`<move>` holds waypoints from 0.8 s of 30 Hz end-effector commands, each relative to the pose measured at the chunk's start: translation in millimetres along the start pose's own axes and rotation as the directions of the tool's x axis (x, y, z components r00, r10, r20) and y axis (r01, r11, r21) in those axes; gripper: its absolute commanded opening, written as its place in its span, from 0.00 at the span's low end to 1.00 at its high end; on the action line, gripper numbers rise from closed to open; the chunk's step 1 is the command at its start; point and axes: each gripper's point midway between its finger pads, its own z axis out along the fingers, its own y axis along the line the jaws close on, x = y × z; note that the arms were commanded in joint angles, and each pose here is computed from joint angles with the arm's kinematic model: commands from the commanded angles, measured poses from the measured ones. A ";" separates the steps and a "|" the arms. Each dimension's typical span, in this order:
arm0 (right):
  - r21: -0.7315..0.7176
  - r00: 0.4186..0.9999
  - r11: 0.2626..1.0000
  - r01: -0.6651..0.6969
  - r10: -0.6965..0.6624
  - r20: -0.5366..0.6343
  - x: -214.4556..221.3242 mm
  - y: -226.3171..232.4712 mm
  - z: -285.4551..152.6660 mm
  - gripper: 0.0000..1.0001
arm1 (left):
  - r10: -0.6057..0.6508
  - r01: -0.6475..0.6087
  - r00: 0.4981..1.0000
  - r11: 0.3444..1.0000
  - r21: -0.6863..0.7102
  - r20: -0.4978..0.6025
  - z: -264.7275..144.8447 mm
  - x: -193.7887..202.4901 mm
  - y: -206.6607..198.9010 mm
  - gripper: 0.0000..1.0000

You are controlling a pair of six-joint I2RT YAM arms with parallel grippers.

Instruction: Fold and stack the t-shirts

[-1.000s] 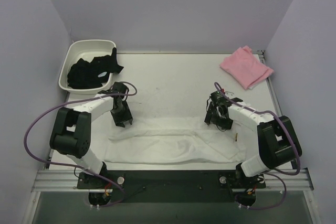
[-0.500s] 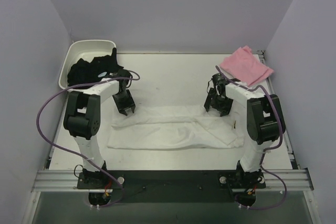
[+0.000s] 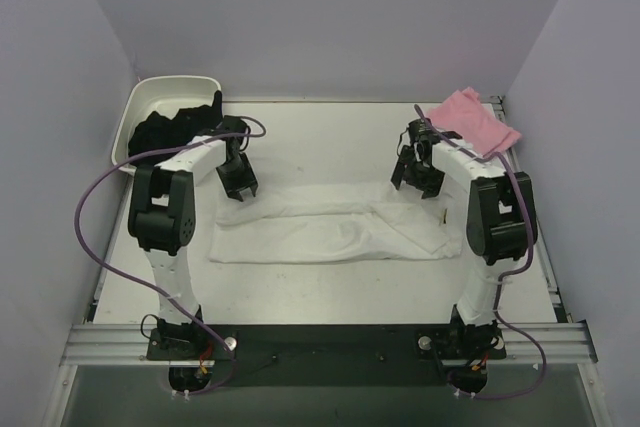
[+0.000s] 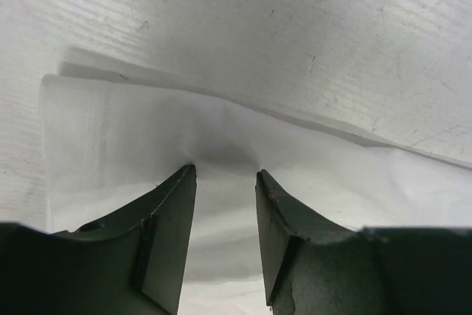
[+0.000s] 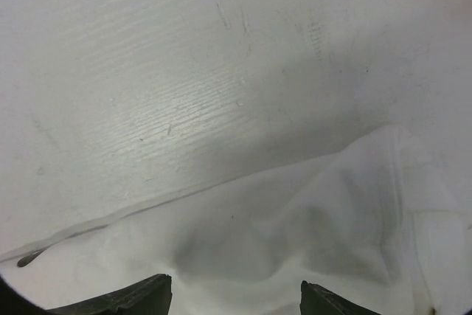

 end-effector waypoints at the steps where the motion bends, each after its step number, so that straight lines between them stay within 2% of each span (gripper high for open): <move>1: 0.004 0.994 0.999 0.042 -0.043 0.102 -11.6 -1.7 -55.2 0.69 | 0.007 -0.017 0.994 0.995 0.094 0.108 -51.0 -17.2 -9.8 0.48; 5: -0.005 0.987 0.997 0.076 -0.074 0.145 -4.0 0.9 -77.1 0.69 | 0.018 -0.034 0.991 0.993 0.116 0.134 -66.6 -9.9 -6.6 0.48; 10: -0.012 0.979 0.992 0.125 -0.122 0.166 7.0 12.3 -83.8 0.68 | 0.027 -0.046 0.990 0.990 0.135 0.138 -71.6 4.7 -3.3 0.48; 18: -0.162 0.956 0.947 0.279 -0.257 0.143 13.1 100.8 -75.4 0.68 | 0.049 -0.075 0.987 0.981 0.177 0.151 -82.2 37.5 -8.2 0.48; 24: -0.175 0.942 0.927 0.331 -0.314 0.118 17.7 130.5 -53.3 0.68 | 0.056 -0.087 0.984 0.979 0.184 0.169 -94.8 45.0 -0.7 0.48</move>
